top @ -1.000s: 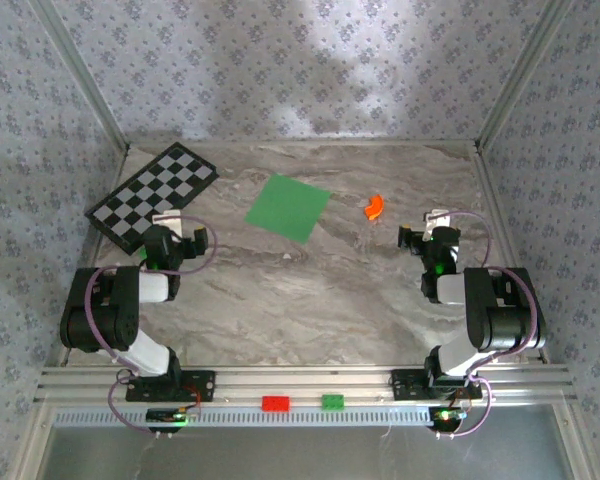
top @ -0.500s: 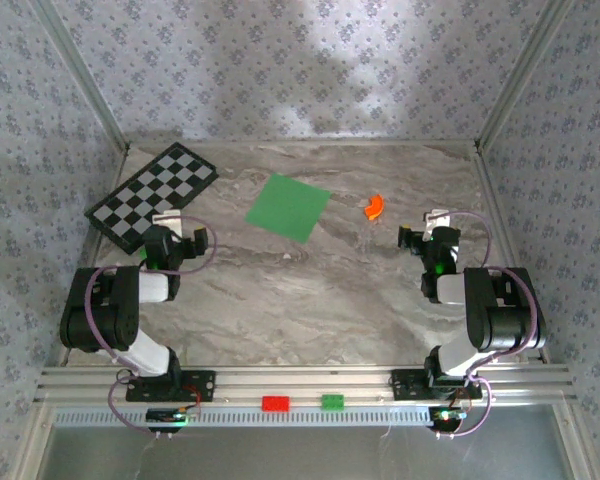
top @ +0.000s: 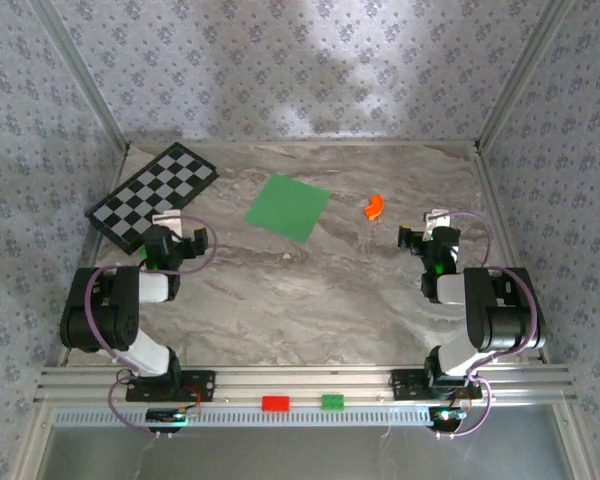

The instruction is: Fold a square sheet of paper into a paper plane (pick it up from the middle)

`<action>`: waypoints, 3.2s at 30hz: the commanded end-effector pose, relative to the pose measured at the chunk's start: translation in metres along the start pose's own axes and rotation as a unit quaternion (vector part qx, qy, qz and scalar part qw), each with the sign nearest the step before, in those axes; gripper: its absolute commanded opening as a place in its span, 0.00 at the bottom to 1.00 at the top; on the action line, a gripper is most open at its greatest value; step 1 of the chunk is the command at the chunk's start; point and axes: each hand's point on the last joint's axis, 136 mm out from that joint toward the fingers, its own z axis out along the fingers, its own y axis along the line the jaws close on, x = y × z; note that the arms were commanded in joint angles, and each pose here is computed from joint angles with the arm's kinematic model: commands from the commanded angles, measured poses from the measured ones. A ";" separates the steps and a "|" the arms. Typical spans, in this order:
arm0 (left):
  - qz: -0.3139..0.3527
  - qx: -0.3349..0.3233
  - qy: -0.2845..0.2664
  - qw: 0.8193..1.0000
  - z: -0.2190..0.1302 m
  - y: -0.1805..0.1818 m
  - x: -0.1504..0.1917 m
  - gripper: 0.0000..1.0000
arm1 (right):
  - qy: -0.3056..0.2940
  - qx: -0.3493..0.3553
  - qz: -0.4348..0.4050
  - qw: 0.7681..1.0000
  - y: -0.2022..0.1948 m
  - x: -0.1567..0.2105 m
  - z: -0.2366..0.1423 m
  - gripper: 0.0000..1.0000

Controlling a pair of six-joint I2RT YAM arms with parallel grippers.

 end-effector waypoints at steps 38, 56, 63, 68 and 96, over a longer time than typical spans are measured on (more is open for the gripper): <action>0.001 0.013 -0.021 1.000 0.000 -0.003 -0.014 1.00 | -0.004 -0.017 0.002 1.000 0.004 -0.003 0.001 1.00; -0.030 -0.005 -0.020 0.999 -0.032 0.004 -0.066 1.00 | 0.002 -0.002 -0.010 1.000 0.007 -0.031 -0.027 1.00; -0.157 0.057 0.008 0.986 -0.056 -0.017 -0.092 1.00 | 0.055 -0.042 0.258 0.964 0.009 -0.064 -0.092 1.00; -0.236 0.216 0.117 0.940 -0.051 -0.078 -0.091 1.00 | 0.080 -0.218 0.309 0.922 0.060 -0.071 -0.140 1.00; -0.023 0.240 0.475 0.846 0.032 -0.283 0.054 0.85 | 0.238 -0.013 0.045 0.970 0.116 -0.035 -0.131 1.00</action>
